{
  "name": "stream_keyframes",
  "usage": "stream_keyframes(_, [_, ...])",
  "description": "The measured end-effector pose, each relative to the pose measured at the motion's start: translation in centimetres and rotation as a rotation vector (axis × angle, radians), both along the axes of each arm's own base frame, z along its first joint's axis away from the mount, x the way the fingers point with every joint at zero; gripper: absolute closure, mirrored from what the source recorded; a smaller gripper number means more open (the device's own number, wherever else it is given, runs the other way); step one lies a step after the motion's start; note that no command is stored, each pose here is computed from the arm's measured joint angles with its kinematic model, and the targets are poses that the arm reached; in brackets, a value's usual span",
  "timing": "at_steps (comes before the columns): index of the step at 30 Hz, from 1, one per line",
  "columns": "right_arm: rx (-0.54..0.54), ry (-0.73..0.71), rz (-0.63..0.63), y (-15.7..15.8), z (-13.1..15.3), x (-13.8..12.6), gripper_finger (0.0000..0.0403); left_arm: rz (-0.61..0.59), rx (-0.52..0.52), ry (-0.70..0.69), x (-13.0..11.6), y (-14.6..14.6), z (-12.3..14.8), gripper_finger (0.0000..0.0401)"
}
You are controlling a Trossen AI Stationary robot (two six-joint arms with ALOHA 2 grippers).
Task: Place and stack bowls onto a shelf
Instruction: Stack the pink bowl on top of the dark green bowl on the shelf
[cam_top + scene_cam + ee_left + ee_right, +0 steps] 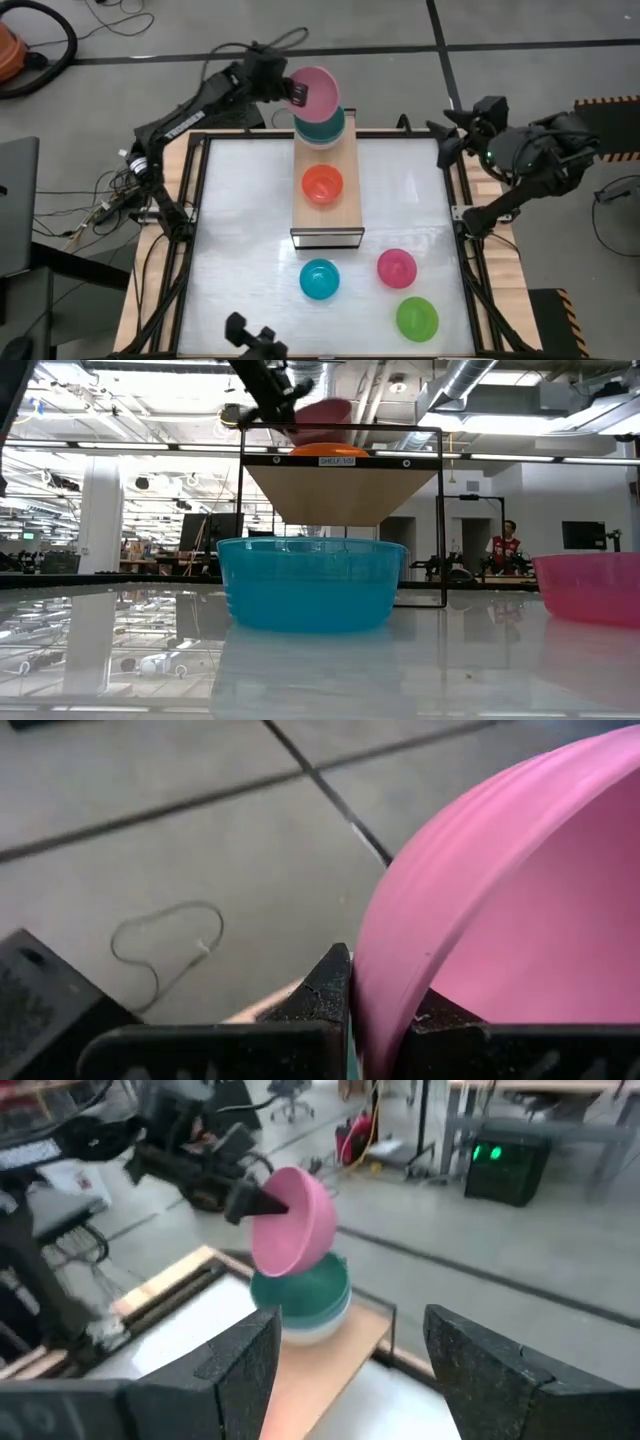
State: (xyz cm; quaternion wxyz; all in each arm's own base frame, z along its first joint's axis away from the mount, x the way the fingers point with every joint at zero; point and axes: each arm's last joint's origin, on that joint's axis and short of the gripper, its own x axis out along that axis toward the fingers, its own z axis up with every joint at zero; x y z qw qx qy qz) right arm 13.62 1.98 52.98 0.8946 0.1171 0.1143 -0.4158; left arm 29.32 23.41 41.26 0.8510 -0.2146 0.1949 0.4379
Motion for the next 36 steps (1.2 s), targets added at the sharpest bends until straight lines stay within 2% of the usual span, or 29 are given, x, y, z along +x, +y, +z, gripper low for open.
stream_keyframes(5, [0.0, 0.054, 0.03, 0.2, -0.4, 0.3, 0.0131, -0.028, -0.05, 0.024, 1.1, 0.2, -1.3, 0.0399])
stream_keyframes(15, [-0.049, 0.155, 0.079, 0.7, -0.9, 1.7, 0.0131, -0.015, -0.095, 0.044, 1.0, 0.0, -1.7, 0.0399])
stream_keyframes(36, [-0.055, 0.182, 0.083, 0.8, -1.1, 2.4, 0.0131, -0.014, -0.132, 0.072, 1.0, -0.3, -2.2, 0.0399])
